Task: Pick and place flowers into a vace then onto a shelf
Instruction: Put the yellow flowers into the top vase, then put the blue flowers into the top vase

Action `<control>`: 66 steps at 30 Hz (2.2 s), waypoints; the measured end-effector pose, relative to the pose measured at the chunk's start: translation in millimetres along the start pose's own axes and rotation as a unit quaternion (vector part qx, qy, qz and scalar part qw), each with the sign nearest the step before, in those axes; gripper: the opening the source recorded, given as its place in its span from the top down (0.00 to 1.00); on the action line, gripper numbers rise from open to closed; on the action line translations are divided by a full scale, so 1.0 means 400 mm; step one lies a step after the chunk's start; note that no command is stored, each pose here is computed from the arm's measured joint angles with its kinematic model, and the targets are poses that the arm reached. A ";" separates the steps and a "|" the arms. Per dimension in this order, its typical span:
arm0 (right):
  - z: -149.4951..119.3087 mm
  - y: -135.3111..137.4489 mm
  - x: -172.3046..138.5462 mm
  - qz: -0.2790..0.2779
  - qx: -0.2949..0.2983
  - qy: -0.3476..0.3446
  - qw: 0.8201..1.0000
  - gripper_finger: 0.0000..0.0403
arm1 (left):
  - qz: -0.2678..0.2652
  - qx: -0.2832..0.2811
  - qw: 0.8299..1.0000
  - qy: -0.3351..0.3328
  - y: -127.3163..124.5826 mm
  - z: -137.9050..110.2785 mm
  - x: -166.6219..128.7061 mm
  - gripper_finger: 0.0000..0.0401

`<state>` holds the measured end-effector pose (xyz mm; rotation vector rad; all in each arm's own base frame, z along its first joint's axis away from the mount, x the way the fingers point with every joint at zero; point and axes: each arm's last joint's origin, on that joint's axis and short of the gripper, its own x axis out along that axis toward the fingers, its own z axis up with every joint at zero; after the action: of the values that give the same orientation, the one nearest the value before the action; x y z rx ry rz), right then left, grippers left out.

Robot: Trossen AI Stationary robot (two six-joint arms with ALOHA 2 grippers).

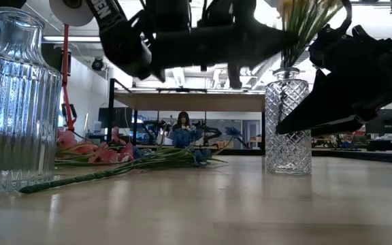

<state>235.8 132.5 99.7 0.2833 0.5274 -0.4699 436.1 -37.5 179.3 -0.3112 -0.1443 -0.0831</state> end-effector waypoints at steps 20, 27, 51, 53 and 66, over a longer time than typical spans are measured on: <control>-0.005 -0.005 0.000 -0.004 -0.001 0.014 1.000 0.35 | -0.015 -0.163 0.981 0.103 0.009 -0.021 -0.020 0.58; -0.006 -0.005 0.000 -0.005 -0.002 0.016 1.000 0.35 | 0.037 -0.158 0.969 0.187 0.031 0.049 -0.092 0.41; -0.001 -0.011 0.007 -0.011 0.002 0.015 1.000 0.34 | 0.348 -0.300 0.756 0.467 -0.130 0.061 -0.250 0.33; -0.001 -0.012 0.008 -0.011 0.002 0.016 1.000 0.34 | 0.357 -0.303 0.747 0.472 -0.133 0.041 -0.249 0.31; -0.001 -0.014 0.008 -0.017 -0.001 0.016 1.000 0.34 | 0.395 -0.295 0.714 0.497 -0.097 -0.093 -0.223 0.32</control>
<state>235.2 126.6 96.7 0.2803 0.5649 -0.4972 348.7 -80.7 142.3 -0.9081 1.1357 0.5799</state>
